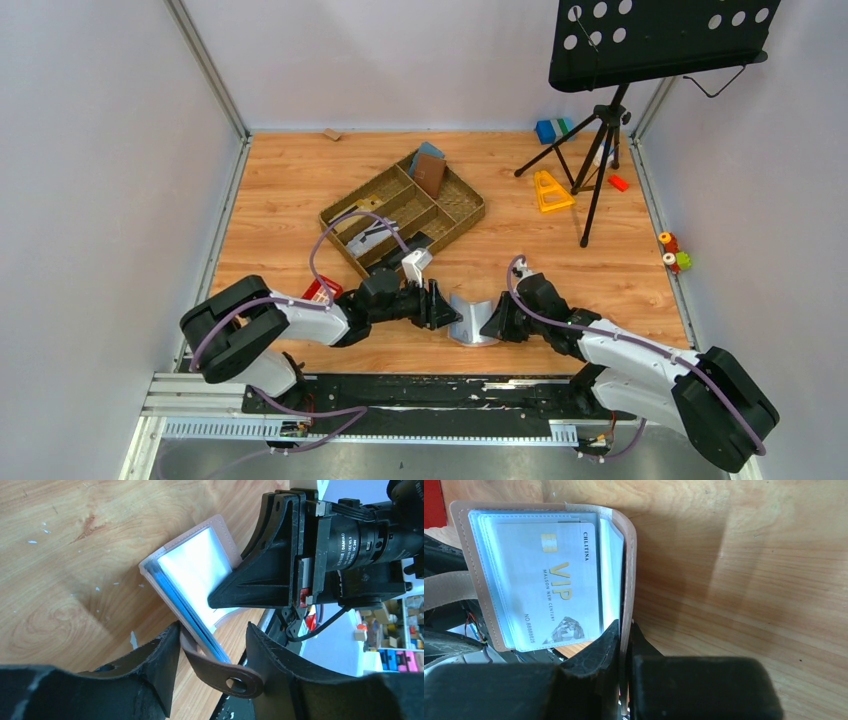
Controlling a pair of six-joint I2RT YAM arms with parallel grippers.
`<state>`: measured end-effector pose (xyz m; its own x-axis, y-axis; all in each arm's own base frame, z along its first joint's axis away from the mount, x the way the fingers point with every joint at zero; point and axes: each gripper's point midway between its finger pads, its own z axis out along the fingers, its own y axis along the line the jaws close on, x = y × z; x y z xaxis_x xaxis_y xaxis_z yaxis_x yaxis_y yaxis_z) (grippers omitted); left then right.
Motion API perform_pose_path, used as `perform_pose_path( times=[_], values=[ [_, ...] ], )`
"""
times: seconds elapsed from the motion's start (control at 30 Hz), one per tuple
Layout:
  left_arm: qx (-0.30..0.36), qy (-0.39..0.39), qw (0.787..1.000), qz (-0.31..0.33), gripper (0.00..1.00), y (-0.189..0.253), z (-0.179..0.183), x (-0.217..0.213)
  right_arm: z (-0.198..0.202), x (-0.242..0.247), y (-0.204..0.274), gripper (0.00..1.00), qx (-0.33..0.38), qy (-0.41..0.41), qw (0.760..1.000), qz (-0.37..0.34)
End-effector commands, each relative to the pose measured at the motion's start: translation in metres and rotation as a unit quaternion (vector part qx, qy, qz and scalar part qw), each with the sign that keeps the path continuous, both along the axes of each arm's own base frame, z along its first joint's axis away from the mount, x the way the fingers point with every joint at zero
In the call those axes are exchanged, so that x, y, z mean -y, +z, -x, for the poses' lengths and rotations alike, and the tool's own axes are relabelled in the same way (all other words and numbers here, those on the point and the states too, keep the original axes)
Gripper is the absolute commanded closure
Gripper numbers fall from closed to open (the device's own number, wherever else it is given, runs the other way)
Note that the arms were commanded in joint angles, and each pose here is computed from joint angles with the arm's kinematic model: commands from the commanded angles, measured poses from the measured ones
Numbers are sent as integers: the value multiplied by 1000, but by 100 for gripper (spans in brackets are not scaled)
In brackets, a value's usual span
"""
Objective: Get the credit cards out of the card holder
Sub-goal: Remove the credit card from the card holder.
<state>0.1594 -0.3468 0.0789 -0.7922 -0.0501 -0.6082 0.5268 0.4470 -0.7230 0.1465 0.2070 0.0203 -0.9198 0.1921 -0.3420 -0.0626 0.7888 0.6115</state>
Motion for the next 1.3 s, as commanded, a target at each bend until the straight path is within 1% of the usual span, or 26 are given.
perform_pose_path(
  times=[0.0, 0.1, 0.13, 0.23, 0.33, 0.4, 0.5, 0.53, 0.6, 0.67, 0.7, 0.73, 0.8, 0.83, 0.87, 0.93, 0.97, 1.07, 1.27],
  values=[
    [-1, -20, 999, 25, 48, 9, 3, 11, -3, -6, 5, 93, 7, -1, 1000, -17],
    [-14, -31, 998, 43, 60, 9, 6, 18, -3, -7, 6, 93, 7, 0, 1000, -24],
    [-23, -32, 998, 48, 62, 5, 7, 20, -2, -8, 6, 94, 7, 1, 1000, -27],
    [-37, -36, 997, 60, 63, 3, 8, 25, -2, -8, 7, 94, 10, 3, 999, -31],
    [-42, -37, 997, 61, 69, 1, 8, 26, -2, -8, 10, 95, 14, 3, 999, -34],
    [-40, -38, 996, 75, 71, 6, 9, 26, -3, -8, 12, 95, 19, 2, 999, -36],
    [-35, -46, 993, 105, 71, 21, 12, 28, -4, -8, 13, 95, 25, 3, 999, -39],
    [-34, -52, 992, 112, 73, 24, 13, 30, -4, -9, 14, 94, 26, 3, 999, -40],
    [-38, -57, 992, 108, 79, 22, 14, 31, -4, -10, 14, 95, 27, 4, 999, -43],
    [-42, -62, 992, 104, 89, 18, 16, 32, -4, -11, 16, 95, 29, 6, 999, -46],
    [-44, -62, 992, 101, 93, 16, 15, 32, -5, -11, 17, 95, 30, 7, 998, -46],
    [-49, -59, 993, 93, 93, 11, 15, 31, -4, -11, 17, 94, 30, 7, 998, -46],
    [-55, -51, 994, 73, 90, 2, 14, 29, -5, -11, 19, 94, 31, 7, 998, -46],
    [-57, -47, 995, 65, 85, -2, 13, 27, -5, -11, 19, 94, 32, 8, 998, -47],
    [-59, -41, 996, 54, 77, -6, 12, 25, -5, -11, 21, 94, 34, 7, 998, -48],
    [-57, -33, 997, 38, 57, -10, 10, 21, -6, -11, 24, 94, 40, 9, 998, -50],
    [-56, -31, 998, 30, 52, -11, 10, 20, -7, -12, 27, 94, 45, 11, 998, -51],
    [-51, -30, 998, 12, 43, -14, 9, 17, -9, -12, 32, 93, 53, 15, 997, -48],
    [-50, -34, 998, 0, 37, -14, 8, 19, -9, -15, 32, 94, 48, 25, 998, -43]
  ],
)
